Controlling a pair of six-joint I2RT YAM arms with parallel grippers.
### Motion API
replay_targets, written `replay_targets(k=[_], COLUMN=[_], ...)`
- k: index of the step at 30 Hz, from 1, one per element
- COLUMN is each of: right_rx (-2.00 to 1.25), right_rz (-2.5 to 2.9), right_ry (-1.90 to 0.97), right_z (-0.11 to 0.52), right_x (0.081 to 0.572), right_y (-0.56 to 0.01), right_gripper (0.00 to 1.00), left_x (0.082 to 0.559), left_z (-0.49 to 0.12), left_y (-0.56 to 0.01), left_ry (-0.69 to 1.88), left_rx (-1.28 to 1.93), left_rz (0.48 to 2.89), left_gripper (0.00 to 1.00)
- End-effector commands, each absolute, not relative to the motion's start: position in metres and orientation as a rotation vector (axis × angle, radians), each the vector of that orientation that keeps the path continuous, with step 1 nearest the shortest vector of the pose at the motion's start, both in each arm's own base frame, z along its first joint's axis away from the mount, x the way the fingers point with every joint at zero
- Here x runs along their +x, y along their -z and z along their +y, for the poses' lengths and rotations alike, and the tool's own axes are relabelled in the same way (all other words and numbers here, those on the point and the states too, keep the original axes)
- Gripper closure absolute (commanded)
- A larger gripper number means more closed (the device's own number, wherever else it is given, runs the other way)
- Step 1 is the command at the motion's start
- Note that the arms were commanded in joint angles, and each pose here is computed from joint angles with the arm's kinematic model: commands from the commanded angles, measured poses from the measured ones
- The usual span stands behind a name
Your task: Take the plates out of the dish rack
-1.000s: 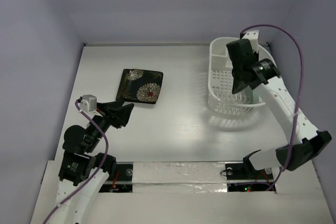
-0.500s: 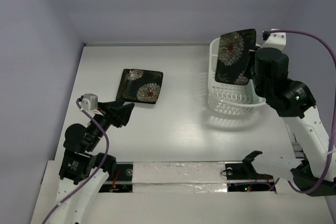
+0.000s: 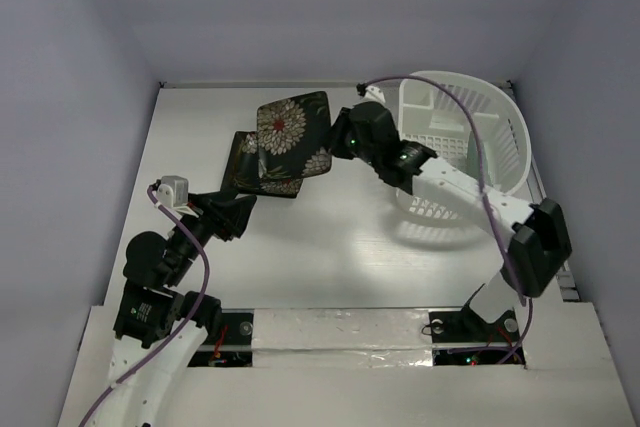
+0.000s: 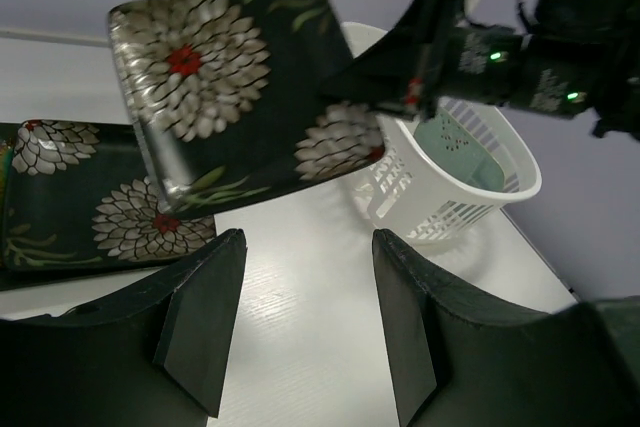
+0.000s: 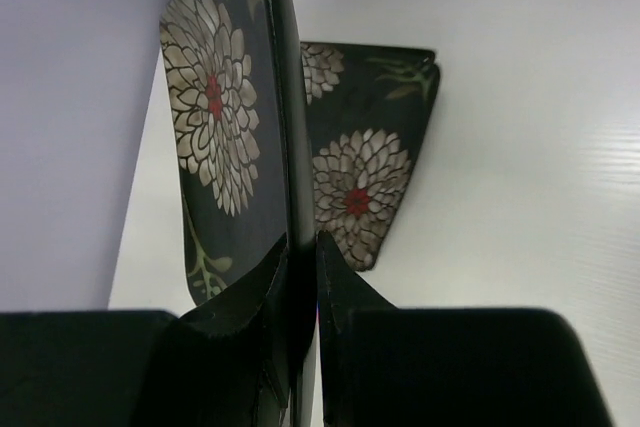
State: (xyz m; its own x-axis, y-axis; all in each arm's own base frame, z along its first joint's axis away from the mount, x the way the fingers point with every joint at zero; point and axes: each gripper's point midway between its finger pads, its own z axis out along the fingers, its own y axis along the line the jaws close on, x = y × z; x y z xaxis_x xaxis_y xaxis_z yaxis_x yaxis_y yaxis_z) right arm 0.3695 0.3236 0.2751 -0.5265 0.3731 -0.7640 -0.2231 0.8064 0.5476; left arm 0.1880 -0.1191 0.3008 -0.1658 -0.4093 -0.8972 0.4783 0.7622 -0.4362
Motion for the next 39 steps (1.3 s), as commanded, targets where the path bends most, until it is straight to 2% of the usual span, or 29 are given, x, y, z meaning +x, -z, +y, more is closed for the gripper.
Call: replay_targets(k=[1, 18, 33, 39], right_rx=[0.304, 0.522, 0.595, 0.592], right_rz=[1.596, 1.775, 1.881, 1.935], right_ry=[-1.186, -1.204, -1.191, -1.186], right_z=[0.363, 0.419, 0.434, 0.441], right_x=[0.384, 0.43, 0.438, 0.438], right_y=[-0.393, -0.27, -0.21, -0.188], right_gripper=[1.0, 1.0, 1.0, 0.93], left_x=[0.193, 0.194, 0.195, 0.195], left_z=[-0.117, -0.117, -0.118, -0.118], left_y=[-0.306, -0.305, -0.305, -0.304], left_ry=[0.777, 0.777, 0.778, 0.777], left_rx=[0.04, 0.039, 0.04, 0.042], left_rz=[1.527, 1.535, 1.537, 1.537], left_gripper=[0.5, 0.5, 0.5, 0.5])
